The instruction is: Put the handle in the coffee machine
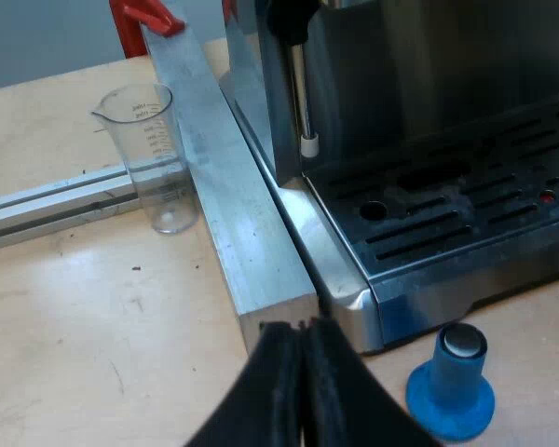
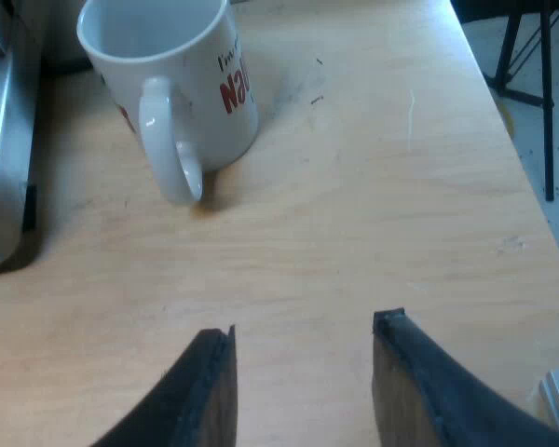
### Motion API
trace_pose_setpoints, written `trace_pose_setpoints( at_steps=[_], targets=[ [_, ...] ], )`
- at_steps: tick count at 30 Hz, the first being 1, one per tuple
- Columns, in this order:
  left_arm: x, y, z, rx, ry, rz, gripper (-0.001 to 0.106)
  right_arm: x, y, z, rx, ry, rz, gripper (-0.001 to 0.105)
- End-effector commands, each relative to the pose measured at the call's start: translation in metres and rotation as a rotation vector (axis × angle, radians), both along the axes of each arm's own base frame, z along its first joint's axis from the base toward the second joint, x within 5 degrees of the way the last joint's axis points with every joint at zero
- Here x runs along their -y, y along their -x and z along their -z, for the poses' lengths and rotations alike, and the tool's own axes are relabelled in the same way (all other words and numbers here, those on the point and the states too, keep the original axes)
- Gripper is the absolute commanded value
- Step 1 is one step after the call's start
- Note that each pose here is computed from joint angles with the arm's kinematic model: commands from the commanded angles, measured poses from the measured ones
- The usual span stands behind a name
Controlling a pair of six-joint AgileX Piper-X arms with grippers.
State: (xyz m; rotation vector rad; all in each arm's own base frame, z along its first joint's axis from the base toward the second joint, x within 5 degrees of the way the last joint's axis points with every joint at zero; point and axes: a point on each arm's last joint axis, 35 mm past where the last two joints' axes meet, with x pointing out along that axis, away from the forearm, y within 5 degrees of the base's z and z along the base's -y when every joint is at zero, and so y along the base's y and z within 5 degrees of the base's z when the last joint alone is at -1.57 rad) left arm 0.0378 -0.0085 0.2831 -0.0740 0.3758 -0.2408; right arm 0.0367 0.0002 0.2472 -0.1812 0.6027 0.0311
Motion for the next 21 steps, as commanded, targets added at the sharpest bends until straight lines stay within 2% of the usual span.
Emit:
trace_pose_setpoints(
  at_steps=[1, 4, 7, 8, 9, 10, 12, 15, 18, 19, 20, 21],
  targets=[
    [0.000, 0.002, -0.004, -0.009, 0.003, -0.007, 0.001, 0.001, 0.003, -0.008, 0.007, 0.006, 0.008, 0.037],
    [0.000, 0.004, -0.005, -0.021, 0.000, -0.005, 0.001, 0.001, 0.007, -0.015, 0.015, 0.009, 0.005, 0.038],
    [0.000, 0.005, -0.005, -0.023, -0.002, -0.004, 0.001, 0.002, 0.013, -0.022, 0.005, 0.067, -0.033, 0.038],
    [0.000, 0.006, -0.006, -0.028, 0.002, 0.007, 0.001, 0.003, 0.017, -0.026, 0.002, 0.100, -0.056, 0.038],
    [0.004, 0.011, -0.008, -0.048, 0.044, 0.105, 0.025, 0.003, 0.022, -0.031, -0.005, 0.121, -0.071, 0.038],
    [0.004, 0.011, -0.008, -0.048, 0.049, 0.116, 0.029, 0.003, 0.024, -0.033, -0.009, 0.133, -0.079, 0.038],
    [0.005, 0.011, -0.008, -0.048, 0.057, 0.136, 0.045, 0.005, 0.033, -0.042, -0.017, 0.167, -0.102, 0.038],
    [0.005, 0.011, -0.008, -0.048, 0.058, 0.136, 0.050, 0.005, 0.036, -0.047, -0.051, 0.191, -0.121, 0.038],
    [0.005, 0.011, -0.008, -0.048, 0.058, 0.138, 0.053, 0.005, 0.039, -0.062, -0.130, 0.229, -0.154, 0.038],
    [0.005, 0.011, -0.008, -0.048, 0.059, 0.140, 0.053, 0.005, 0.039, -0.068, -0.166, 0.241, -0.169, 0.041],
    [0.005, 0.011, -0.008, -0.048, 0.059, 0.140, 0.053, 0.004, 0.036, -0.074, -0.197, 0.231, -0.184, 0.051],
    [0.005, 0.011, -0.008, -0.048, 0.060, 0.143, 0.053, 0.004, 0.036, -0.076, -0.198, 0.228, -0.189, 0.054]
  ],
)
